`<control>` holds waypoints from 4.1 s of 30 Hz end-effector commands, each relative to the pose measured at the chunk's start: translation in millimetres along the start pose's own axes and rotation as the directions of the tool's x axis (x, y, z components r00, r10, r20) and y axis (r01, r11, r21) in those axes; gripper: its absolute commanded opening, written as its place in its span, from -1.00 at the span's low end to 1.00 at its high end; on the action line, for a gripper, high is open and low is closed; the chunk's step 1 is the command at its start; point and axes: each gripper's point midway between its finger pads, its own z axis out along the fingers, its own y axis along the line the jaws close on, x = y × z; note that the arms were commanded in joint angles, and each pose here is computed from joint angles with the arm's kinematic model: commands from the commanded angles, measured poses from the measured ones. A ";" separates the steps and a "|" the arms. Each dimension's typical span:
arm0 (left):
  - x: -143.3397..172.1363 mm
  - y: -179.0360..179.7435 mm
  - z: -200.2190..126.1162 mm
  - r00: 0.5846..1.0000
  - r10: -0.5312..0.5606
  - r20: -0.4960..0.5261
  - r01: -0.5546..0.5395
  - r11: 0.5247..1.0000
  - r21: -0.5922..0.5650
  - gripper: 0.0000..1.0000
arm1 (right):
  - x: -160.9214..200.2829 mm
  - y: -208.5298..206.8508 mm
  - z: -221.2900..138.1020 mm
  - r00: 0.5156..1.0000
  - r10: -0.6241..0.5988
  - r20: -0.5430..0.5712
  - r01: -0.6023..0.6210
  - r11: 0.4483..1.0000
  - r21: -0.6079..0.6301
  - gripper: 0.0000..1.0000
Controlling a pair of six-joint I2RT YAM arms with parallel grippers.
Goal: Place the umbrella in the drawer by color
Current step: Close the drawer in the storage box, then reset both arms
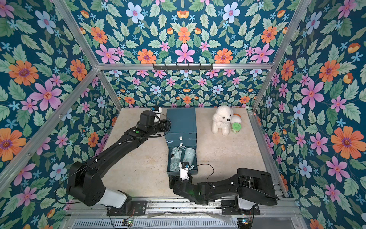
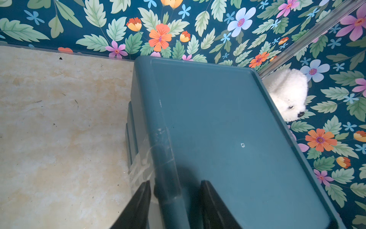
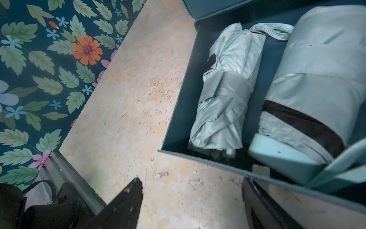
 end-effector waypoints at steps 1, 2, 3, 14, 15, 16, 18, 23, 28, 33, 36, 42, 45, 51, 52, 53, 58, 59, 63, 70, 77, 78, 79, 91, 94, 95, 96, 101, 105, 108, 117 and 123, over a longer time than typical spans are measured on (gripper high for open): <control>47.3 36.3 -0.7 0.983 0.024 -0.180 -0.052 0.986 -0.155 -0.11 | -13.7 5.5 5.2 0.997 -0.045 0.063 0.045 0.999 -0.012 0.65; 47.4 37.3 -0.7 0.983 0.025 -0.180 -0.055 0.985 -0.161 -0.11 | -15.7 4.6 7.7 0.996 -0.050 0.068 0.051 0.999 -0.011 0.65; 47.0 37.9 -1.2 0.983 0.027 -0.180 -0.057 0.985 -0.164 -0.13 | -17.7 5.6 9.0 0.995 -0.060 0.077 0.061 0.998 -0.015 0.65; 51.0 42.0 0.0 0.978 0.041 -0.205 -0.083 0.977 -0.198 -0.25 | -34.4 -5.3 35.6 0.960 -0.212 0.184 0.218 0.976 -0.014 0.65; 50.3 41.6 -0.8 0.978 0.045 -0.204 -0.086 0.976 -0.201 -0.26 | -38.0 -7.8 39.5 0.957 -0.215 0.195 0.222 0.975 -0.016 0.65; 50.7 41.9 -1.0 0.978 0.047 -0.204 -0.089 0.975 -0.205 -0.27 | -40.8 -8.7 42.7 0.953 -0.219 0.208 0.227 0.974 -0.019 0.65; 52.0 43.4 -0.5 0.977 0.048 -0.208 -0.093 0.973 -0.210 -0.30 | -48.8 -8.6 46.9 0.941 -0.235 0.246 0.247 0.969 -0.021 0.66; 56.0 42.0 1.0 0.972 0.064 -0.228 -0.113 0.971 -0.209 -0.39 | -72.6 -12.6 58.1 0.891 -0.293 0.347 0.304 0.952 0.025 0.67; 57.4 40.6 2.2 0.969 0.074 -0.235 -0.124 0.971 -0.205 -0.43 | -89.0 -17.1 71.4 0.859 -0.314 0.404 0.321 0.946 0.052 0.68; 56.7 37.5 1.4 0.969 0.078 -0.234 -0.126 0.972 -0.197 -0.47 | -94.1 -17.3 87.2 0.852 -0.335 0.403 0.338 0.939 0.067 0.68; 58.0 37.0 2.3 0.967 0.078 -0.241 -0.127 0.973 -0.192 -0.49 | -93.5 -16.9 94.0 0.847 -0.352 0.398 0.353 0.933 0.074 0.68; 59.1 35.6 2.4 0.967 0.080 -0.243 -0.129 0.973 -0.191 -0.50 | -94.2 -16.1 104.7 0.852 -0.351 0.388 0.357 0.932 0.060 0.68; 59.7 34.3 2.0 0.966 0.082 -0.246 -0.130 0.974 -0.185 -0.51 | -98.3 -17.8 106.1 0.845 -0.350 0.404 0.356 0.932 0.064 0.69; 64.0 31.8 2.9 0.961 0.088 -0.260 -0.135 0.977 -0.166 -0.55 | -103.4 -22.4 106.6 0.810 -0.392 0.436 0.389 0.916 0.100 0.73; 63.8 31.6 2.7 0.961 0.090 -0.261 -0.136 0.977 -0.165 -0.56 | -104.0 -24.1 106.3 0.802 -0.401 0.443 0.393 0.912 0.114 0.76; 64.0 31.8 2.9 0.961 0.091 -0.262 -0.138 0.976 -0.166 -0.56 | -106.2 -25.2 106.0 0.792 -0.408 0.453 0.395 0.910 0.129 0.79; 64.1 31.7 2.6 0.959 0.103 -0.264 -0.149 0.975 -0.162 -0.58 | -110.3 -21.9 112.4 0.768 -0.447 0.459 0.423 0.892 0.159 0.84; 64.6 31.3 2.5 0.958 0.104 -0.266 -0.150 0.976 -0.159 -0.59 | -111.2 -22.7 112.8 0.766 -0.447 0.461 0.422 0.892 0.162 0.86; 65.9 28.2 1.3 0.956 0.109 -0.273 -0.151 0.979 -0.139 -0.59 | -111.1 -24.1 115.4 0.769 -0.449 0.456 0.425 0.891 0.160 0.89; 58.9 25.5 -5.7 0.963 0.104 -0.247 -0.141 0.980 -0.138 -0.30 | -114.1 -26.0 40.7 0.791 -0.392 0.469 0.382 0.916 0.121 0.98; 23.1 5.6 -23.6 0.985 0.097 -0.145 -0.112 0.989 -0.095 0.02 | -163.2 -58.7 -29.5 0.912 -0.290 0.290 0.201 0.932 0.301 0.99; 14.9 2.3 -28.1 0.988 0.095 -0.122 -0.107 0.990 -0.090 0.04 | -174.2 -60.2 -44.5 0.909 -0.280 0.308 0.182 0.933 0.311 0.99; 7.5 -1.0 -33.0 0.990 0.096 -0.101 -0.104 0.991 -0.085 0.06 | -183.1 -62.1 -57.6 0.904 -0.276 0.326 0.172 0.933 0.316 0.99; -95.9 52.0 -146.8 0.905 0.109 0.410 0.102 0.882 -0.460 0.78 | -259.0 -196.9 -186.7 0.732 -0.190 0.654 -0.224 0.840 0.495 0.99; -89.8 82.6 -165.4 0.860 0.233 0.454 0.105 0.790 -0.604 0.88 | -253.3 -255.9 -186.7 0.747 -0.171 0.643 -0.329 0.745 0.580 0.99; -82.5 96.1 -169.1 0.850 0.259 0.458 0.122 0.749 -0.651 0.89 | -248.9 -275.7 -188.4 0.744 -0.163 0.648 -0.369 0.708 0.602 0.99; -72.1 113.4 -170.7 0.839 0.281 0.466 0.155 0.697 -0.700 0.86 | -244.0 -294.3 -189.7 0.742 -0.163 0.650 -0.397 0.675 0.622 0.99; 0.1 211.4 -149.2 0.858 0.262 0.442 0.250 0.540 -0.804 0.84 | -213.1 -361.0 -193.7 0.738 -0.187 0.648 -0.486 0.519 0.704 0.99; 52.5 264.8 -130.4 0.891 0.251 0.378 0.236 0.456 -0.858 0.88 | -203.8 -378.5 -190.0 0.753 -0.250 0.609 -0.464 0.455 0.760 0.99; 63.9 269.1 -105.2 0.900 0.291 0.324 0.143 0.506 -0.850 0.96 | -208.9 -380.9 -178.0 0.755 -0.263 0.601 -0.425 0.502 0.753 0.99; 68.2 273.1 -102.6 0.829 0.273 0.488 0.200 0.671 -0.714 0.99 | -233.2 -360.2 -152.6 0.666 -0.350 0.659 -0.192 0.773 0.604 0.99; 78.6 261.4 -64.3 0.865 0.308 0.396 0.031 0.755 -0.655 0.99 | -232.4 -369.3 -121.8 0.776 -0.271 0.570 -0.118 0.825 0.552 0.99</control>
